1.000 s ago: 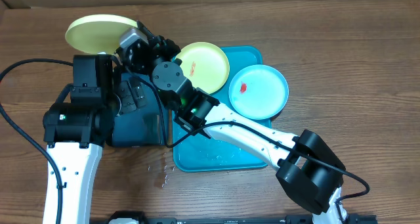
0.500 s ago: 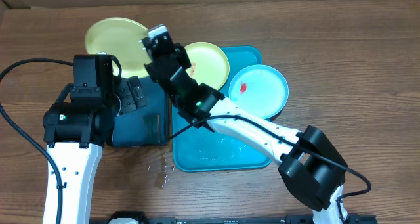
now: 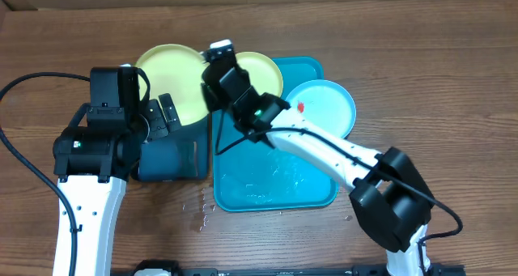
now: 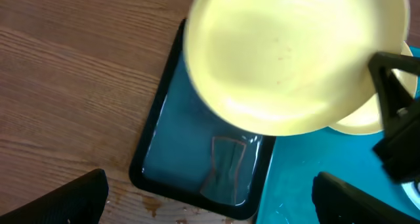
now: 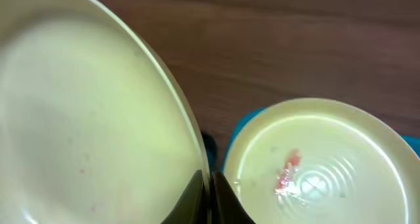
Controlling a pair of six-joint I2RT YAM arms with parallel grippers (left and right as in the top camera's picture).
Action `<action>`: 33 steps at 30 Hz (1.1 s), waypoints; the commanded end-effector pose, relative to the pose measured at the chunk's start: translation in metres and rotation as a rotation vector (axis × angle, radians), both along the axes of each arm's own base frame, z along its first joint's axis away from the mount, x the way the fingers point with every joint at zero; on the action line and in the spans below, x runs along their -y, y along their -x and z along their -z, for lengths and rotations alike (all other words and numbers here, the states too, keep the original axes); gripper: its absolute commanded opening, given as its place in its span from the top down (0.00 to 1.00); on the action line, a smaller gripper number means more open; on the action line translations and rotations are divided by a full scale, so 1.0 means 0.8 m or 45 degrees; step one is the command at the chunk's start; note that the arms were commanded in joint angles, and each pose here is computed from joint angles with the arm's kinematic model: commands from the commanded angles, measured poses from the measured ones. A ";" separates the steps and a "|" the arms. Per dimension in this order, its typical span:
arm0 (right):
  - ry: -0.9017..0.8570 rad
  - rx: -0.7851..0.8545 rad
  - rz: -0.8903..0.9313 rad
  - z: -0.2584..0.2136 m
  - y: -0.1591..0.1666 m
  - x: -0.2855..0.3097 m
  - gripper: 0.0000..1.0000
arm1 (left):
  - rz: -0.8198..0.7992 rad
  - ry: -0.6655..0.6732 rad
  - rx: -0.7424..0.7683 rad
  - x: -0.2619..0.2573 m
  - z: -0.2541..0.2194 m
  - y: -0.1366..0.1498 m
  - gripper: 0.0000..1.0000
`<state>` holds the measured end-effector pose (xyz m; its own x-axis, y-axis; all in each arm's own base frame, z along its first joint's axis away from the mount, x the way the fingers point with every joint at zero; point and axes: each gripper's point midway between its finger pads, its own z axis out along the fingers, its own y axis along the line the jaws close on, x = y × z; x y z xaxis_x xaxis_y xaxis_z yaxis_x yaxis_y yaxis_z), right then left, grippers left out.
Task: Clean dirty plates on tray and stack at the side
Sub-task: 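Swing the yellow plate up and over toward the right side, then lower the yellow plate onto the table right of the teal tray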
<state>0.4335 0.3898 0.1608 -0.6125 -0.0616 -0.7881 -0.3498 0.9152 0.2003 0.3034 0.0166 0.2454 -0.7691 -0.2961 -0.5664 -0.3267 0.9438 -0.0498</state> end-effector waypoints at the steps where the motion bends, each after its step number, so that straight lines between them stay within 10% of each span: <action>1: -0.189 -0.068 0.132 -0.031 -0.034 0.040 0.96 | -0.022 -0.019 0.033 -0.006 -0.011 0.000 0.00; 9: -0.496 -0.357 0.044 -0.074 -0.064 0.170 0.96 | -0.022 -0.019 0.033 -0.006 -0.011 0.000 0.00; 16: -0.649 -0.593 0.428 -0.046 -0.080 0.398 0.96 | -0.022 -0.019 0.033 -0.006 -0.011 0.000 0.00; 27: -0.547 -0.744 1.422 0.019 0.035 0.741 0.96 | -0.022 -0.018 0.033 -0.006 -0.011 0.000 0.00; 33: -0.463 -0.782 1.605 0.042 0.075 0.787 0.96 | -0.022 -0.019 0.033 -0.006 -0.011 0.000 0.00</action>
<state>0.3795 -0.2366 0.1222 -0.3543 0.9150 -0.1927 0.8474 0.4013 0.3475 0.3034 0.0166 0.2454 -0.7691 -0.2961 -0.5664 -0.3267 0.9438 -0.0498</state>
